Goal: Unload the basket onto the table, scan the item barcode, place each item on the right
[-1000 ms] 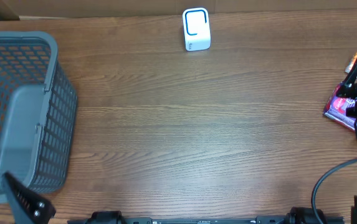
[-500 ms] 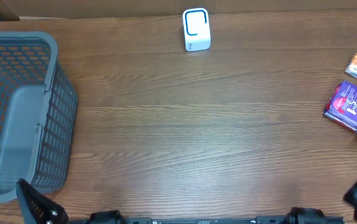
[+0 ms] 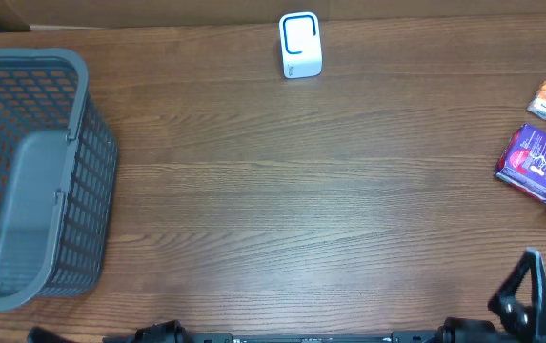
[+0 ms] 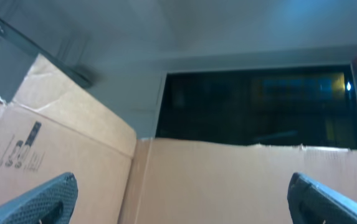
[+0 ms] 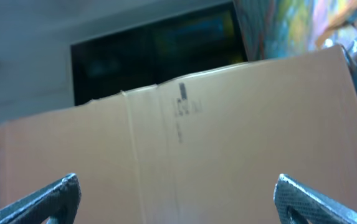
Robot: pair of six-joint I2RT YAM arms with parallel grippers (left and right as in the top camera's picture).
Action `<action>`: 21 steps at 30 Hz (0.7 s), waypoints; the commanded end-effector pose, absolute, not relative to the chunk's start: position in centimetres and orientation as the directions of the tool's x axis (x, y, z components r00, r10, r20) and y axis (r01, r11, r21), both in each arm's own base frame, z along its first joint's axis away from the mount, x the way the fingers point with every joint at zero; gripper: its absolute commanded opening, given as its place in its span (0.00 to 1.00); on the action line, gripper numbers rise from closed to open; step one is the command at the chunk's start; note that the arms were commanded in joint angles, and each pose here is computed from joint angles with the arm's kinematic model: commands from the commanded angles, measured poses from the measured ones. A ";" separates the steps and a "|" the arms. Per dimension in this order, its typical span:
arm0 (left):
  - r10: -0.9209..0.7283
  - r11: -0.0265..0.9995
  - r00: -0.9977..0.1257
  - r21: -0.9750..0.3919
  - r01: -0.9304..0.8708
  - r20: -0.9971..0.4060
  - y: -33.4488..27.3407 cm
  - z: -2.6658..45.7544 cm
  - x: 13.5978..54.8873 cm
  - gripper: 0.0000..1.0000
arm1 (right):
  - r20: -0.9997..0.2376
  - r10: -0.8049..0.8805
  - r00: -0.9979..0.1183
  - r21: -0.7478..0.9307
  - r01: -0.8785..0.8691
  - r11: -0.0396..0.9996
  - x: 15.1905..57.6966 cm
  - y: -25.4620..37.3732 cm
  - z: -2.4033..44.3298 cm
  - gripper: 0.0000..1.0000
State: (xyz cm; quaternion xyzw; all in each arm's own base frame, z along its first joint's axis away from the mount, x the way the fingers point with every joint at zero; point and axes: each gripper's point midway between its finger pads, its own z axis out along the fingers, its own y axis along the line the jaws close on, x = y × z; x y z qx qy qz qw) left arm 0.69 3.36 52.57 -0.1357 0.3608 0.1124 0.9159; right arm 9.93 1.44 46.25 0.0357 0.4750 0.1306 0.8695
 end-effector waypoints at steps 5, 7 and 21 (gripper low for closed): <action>0.117 0.938 0.738 -0.170 -0.303 -0.665 3.5 52.1 2.3 1.00 | -0.880 0.341 0.331 0.294 -0.184 0.938 17.9 1.0 36.6 1.00; 0.096 0.945 0.745 -0.174 -0.276 -0.660 3.3 52.1 2.5 1.00 | -0.826 0.447 0.343 0.389 -0.227 0.893 19.6 0.6 34.6 1.00; 0.028 0.953 0.737 -0.205 -0.224 -0.676 3.4 51.1 4.0 1.00 | -0.819 0.523 0.234 0.510 -0.119 0.852 23.8 -0.9 24.0 1.00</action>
